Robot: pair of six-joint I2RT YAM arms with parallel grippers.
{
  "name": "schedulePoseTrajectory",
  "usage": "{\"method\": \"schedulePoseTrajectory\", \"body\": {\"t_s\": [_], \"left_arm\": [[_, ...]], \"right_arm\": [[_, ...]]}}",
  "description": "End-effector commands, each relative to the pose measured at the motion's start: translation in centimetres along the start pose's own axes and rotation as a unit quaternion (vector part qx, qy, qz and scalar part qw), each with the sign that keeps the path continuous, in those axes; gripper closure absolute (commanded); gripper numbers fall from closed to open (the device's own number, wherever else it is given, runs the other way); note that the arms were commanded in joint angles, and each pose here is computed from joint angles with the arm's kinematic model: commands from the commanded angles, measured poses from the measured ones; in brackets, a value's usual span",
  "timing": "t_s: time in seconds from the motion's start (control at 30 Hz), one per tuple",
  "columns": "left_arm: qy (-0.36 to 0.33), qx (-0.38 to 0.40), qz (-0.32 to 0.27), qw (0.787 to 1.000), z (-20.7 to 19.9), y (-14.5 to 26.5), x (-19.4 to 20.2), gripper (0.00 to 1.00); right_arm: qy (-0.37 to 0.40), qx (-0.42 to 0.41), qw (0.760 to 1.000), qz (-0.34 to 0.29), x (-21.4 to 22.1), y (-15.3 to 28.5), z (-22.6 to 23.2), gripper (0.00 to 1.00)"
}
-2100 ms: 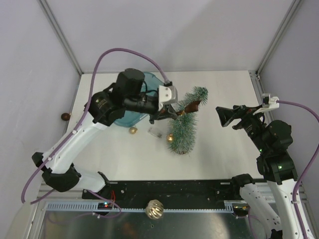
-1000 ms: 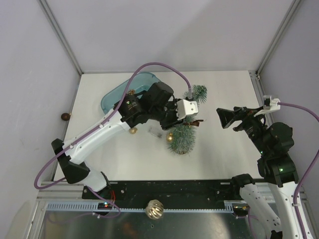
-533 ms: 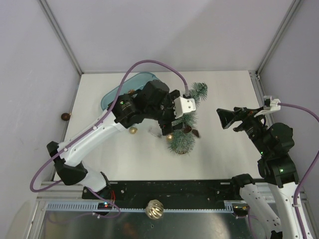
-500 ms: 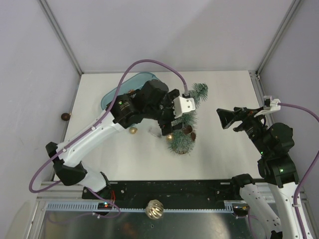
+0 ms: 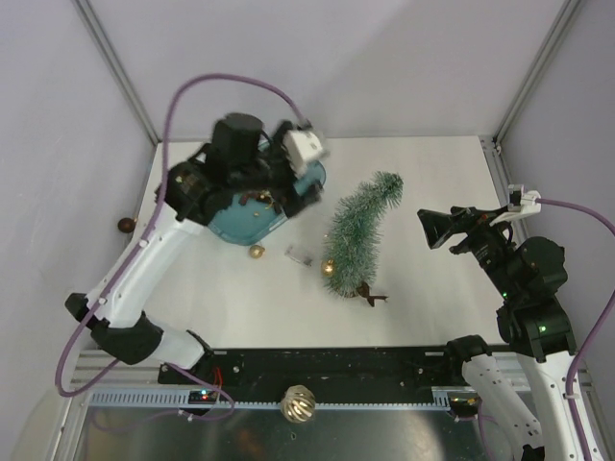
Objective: Decorate the small christmas tree
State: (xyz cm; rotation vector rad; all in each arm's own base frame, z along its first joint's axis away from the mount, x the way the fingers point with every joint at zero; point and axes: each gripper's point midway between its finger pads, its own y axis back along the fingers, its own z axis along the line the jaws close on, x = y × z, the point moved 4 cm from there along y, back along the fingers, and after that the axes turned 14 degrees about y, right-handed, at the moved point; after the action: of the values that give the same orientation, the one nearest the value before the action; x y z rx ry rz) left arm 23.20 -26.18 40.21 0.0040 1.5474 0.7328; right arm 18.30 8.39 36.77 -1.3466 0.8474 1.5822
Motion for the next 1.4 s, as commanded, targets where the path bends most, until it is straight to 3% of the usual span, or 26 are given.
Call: {"method": "schedulePoseTrajectory", "body": {"t_s": [0.0,0.2,0.37,0.63,0.93,1.03,1.23,1.37], "left_arm": [[0.088,-0.104,-0.034,0.990,9.2,2.5,1.1,0.00],[0.239,-0.185,0.057,0.952,20.3,0.4,11.8,0.00],[0.311,-0.227,0.123,0.915,25.4,-2.4,19.2,0.00],[0.384,-0.276,0.169,0.865,30.0,-7.5,25.3,0.00],[0.417,-0.274,0.199,0.843,30.6,-10.7,29.3,0.12],[0.423,-0.269,0.213,0.839,30.5,-11.5,30.7,0.23],[0.425,-0.249,0.216,0.843,30.1,-12.1,31.2,0.68],[0.411,-0.239,0.184,0.860,29.6,-10.6,27.6,0.79]], "right_arm": [[0.002,-0.002,1.000,-0.024,-1.6,0.3,0.3,0.02],[0.005,0.009,1.000,-0.015,-1.2,0.6,0.0,0.02],[0.008,0.007,1.000,-0.020,-1.3,0.7,0.1,0.02],[0.013,0.012,1.000,-0.012,-1.0,0.7,-0.1,0.02],[0.017,0.016,1.000,-0.002,-0.5,0.4,-0.4,0.02],[0.017,0.016,1.000,-0.002,-0.3,0.3,-0.4,0.02],[0.019,0.017,1.000,-0.003,-0.3,0.3,-0.5,0.02],[0.020,0.016,1.000,-0.001,-0.2,0.4,-0.5,0.02]]}}
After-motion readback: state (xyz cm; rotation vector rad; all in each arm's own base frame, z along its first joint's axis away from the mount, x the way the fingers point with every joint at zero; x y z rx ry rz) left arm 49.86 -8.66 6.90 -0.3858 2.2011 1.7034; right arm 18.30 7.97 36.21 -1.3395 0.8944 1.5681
